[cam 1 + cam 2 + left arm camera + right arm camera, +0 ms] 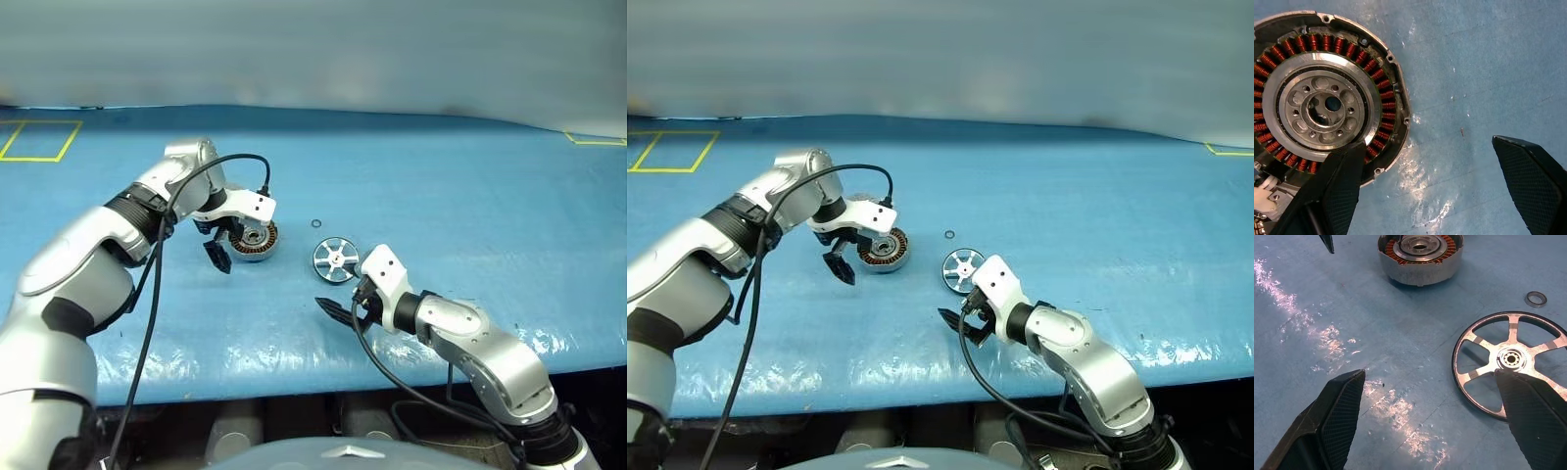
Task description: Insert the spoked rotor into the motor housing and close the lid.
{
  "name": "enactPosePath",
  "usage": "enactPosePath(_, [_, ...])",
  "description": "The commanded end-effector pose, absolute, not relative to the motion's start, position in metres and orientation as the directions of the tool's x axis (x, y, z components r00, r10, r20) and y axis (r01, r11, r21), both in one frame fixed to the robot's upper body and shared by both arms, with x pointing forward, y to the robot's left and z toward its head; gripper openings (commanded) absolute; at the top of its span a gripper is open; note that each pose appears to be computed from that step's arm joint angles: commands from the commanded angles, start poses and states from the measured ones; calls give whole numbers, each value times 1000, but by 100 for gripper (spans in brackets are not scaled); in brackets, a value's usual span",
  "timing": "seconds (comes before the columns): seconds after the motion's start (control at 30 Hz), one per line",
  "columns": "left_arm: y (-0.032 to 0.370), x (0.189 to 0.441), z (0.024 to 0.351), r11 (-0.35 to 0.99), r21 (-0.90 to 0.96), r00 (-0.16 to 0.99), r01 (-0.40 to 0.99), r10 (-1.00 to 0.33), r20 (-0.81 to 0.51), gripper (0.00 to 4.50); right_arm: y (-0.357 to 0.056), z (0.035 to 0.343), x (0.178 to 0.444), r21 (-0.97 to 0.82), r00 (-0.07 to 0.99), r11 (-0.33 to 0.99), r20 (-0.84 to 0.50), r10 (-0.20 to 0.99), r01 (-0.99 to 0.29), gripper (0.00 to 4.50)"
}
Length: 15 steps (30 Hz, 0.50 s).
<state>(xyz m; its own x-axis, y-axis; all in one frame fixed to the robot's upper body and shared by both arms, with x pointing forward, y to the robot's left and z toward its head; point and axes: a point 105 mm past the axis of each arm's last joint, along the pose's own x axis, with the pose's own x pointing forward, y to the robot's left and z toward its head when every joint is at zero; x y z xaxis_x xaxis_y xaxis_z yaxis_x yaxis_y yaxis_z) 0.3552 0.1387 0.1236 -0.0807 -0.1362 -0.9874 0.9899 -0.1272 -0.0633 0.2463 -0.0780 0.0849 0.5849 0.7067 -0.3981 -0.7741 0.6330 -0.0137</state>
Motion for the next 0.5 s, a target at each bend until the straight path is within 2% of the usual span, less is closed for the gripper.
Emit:
enactPosePath(0.03, [131,361,137,-165,-22,-42,986,-120,-992,450,-75,97,244,-46,587,614,-358,726,-788,447])
enactPosePath(0.5, [125,371,136,-140,-8,-27,990,-129,-991,450,-75,96,242,-41,592,622,-361,720,-782,447])
